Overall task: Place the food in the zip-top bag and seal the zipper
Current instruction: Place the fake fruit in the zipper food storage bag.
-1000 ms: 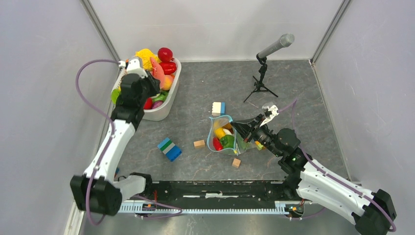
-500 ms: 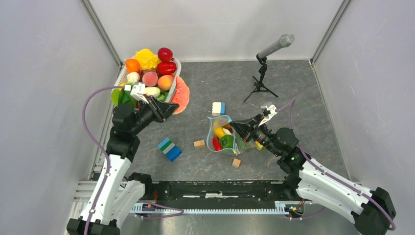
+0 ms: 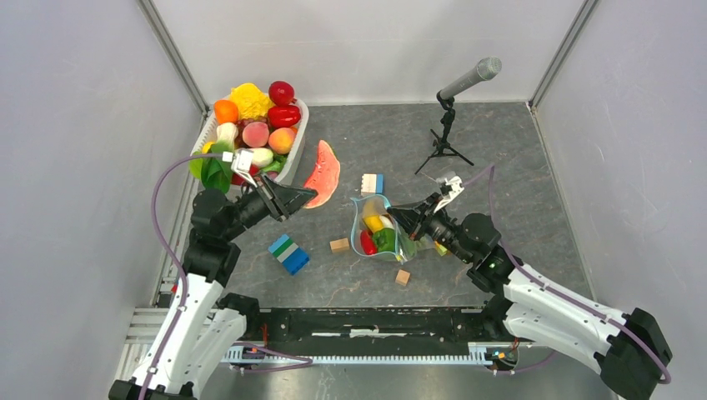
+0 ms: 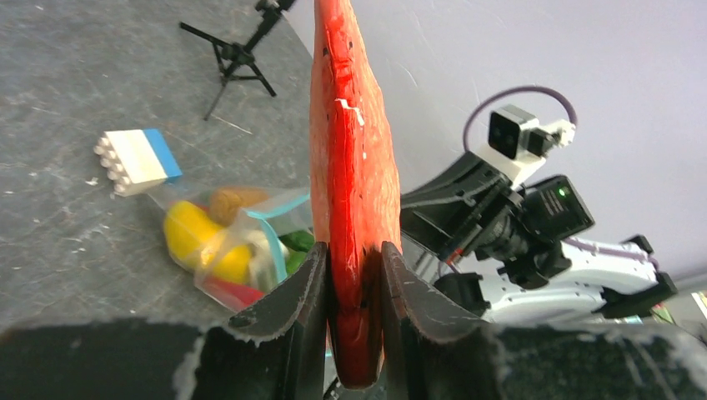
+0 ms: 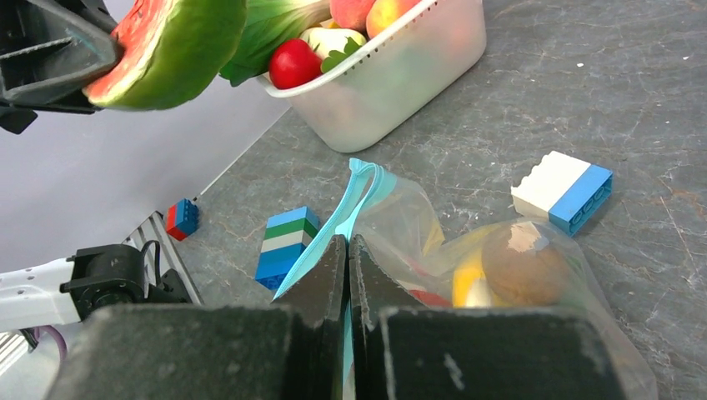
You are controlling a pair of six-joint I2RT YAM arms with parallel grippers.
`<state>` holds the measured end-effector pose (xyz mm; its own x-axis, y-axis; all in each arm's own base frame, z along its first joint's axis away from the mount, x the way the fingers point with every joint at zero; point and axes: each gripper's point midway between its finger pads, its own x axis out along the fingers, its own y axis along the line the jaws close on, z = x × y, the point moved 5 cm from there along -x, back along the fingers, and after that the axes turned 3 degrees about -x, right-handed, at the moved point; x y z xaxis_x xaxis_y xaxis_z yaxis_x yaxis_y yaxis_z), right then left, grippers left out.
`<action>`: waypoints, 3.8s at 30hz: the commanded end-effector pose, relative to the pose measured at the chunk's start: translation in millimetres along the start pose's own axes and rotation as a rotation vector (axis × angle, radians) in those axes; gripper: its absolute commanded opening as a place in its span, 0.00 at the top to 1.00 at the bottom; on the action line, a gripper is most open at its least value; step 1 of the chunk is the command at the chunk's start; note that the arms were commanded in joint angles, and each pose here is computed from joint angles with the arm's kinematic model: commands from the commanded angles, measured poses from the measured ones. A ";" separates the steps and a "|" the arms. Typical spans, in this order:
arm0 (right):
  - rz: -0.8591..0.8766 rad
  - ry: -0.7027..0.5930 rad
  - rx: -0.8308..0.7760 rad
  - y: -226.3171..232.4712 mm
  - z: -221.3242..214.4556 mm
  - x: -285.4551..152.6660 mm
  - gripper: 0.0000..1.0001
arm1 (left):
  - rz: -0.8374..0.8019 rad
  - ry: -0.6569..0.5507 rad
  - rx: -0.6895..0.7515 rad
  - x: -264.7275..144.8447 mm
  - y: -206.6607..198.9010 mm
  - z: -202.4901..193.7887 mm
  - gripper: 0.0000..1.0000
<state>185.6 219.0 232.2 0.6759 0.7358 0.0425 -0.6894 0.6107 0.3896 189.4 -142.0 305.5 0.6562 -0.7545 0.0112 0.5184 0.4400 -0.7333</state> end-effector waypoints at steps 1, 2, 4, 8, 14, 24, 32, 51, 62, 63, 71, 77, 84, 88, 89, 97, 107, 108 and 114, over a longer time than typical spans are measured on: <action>0.044 -0.078 -0.019 13.9 30.8 11.3 0.96 | -0.106 0.078 -0.036 -0.1 -19.1 -12.0 0.97; 0.049 -0.076 -0.024 14.9 31.8 12.3 0.96 | -0.130 0.105 -0.048 -1.7 -23.9 -17.7 0.96; 0.060 -0.074 -0.042 16.4 33.3 13.2 0.96 | -0.146 0.140 -0.074 -5.5 -27.7 -29.6 0.95; 0.095 -0.056 -0.070 19.9 31.5 13.3 0.96 | -0.163 0.200 -0.129 -11.5 -30.4 -52.0 0.95; 0.107 -0.057 -0.091 20.6 31.5 13.5 0.96 | -0.119 0.372 -0.218 -11.7 -31.0 -87.6 0.98; 0.155 -0.028 -0.120 26.4 29.7 14.6 0.96 | 0.075 0.523 -0.160 -2.9 -6.0 -116.2 0.98; 0.225 0.025 -0.179 34.3 21.1 11.1 0.96 | 0.044 0.500 -0.158 22.5 -12.8 -106.2 0.98; 0.304 -0.019 -0.253 71.4 16.2 9.1 0.97 | 0.181 0.232 -0.289 68.9 8.5 -99.3 0.97; 0.326 -0.036 -0.248 74.8 17.5 7.5 0.97 | 0.212 0.341 -0.234 104.2 10.8 -119.7 0.89; 0.328 -0.034 -0.246 74.9 16.3 7.2 0.97 | 0.218 0.336 -0.237 106.6 10.7 -120.4 0.88; 0.312 -0.043 -0.251 70.9 14.2 5.3 0.97 | 0.064 0.335 -0.324 123.0 -18.7 -113.0 0.77; 0.248 -0.113 -0.245 60.3 18.2 -2.6 0.97 | -0.047 0.340 -0.396 123.1 -37.1 -108.8 0.74; 0.060 -0.197 -0.192 35.4 27.7 -12.4 0.97 | 0.038 0.473 -0.240 106.8 -24.6 -133.5 0.74; -0.001 -0.171 -0.190 30.0 30.4 -9.5 0.98 | 0.088 0.600 -0.167 91.6 -14.7 -148.7 0.75; 0.009 -0.169 -0.189 31.6 30.3 -8.6 0.98 | 0.074 0.613 -0.168 91.0 -15.8 -150.4 0.75; 0.151 -0.144 -0.216 50.7 26.6 -1.2 0.98 | 0.027 0.649 -0.155 114.7 -32.9 -153.0 0.76; 0.286 -0.220 -0.258 64.4 32.5 -17.6 0.99 | 0.036 0.491 -0.248 139.0 -27.7 -147.6 0.56; 0.274 -0.218 -0.261 62.6 32.2 -17.5 0.99 | 0.030 0.489 -0.246 138.4 -29.0 -147.0 0.48; 0.086 -0.174 -0.240 37.3 25.5 -13.2 1.00 | 0.026 0.439 -0.131 122.1 -40.5 -125.0 0.20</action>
<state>147.9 232.1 269.8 0.5502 0.7997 0.2404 -0.8347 0.5348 0.1312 180.7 -322.3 216.9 0.2910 -0.8872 -0.3580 0.3078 0.4411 -0.8430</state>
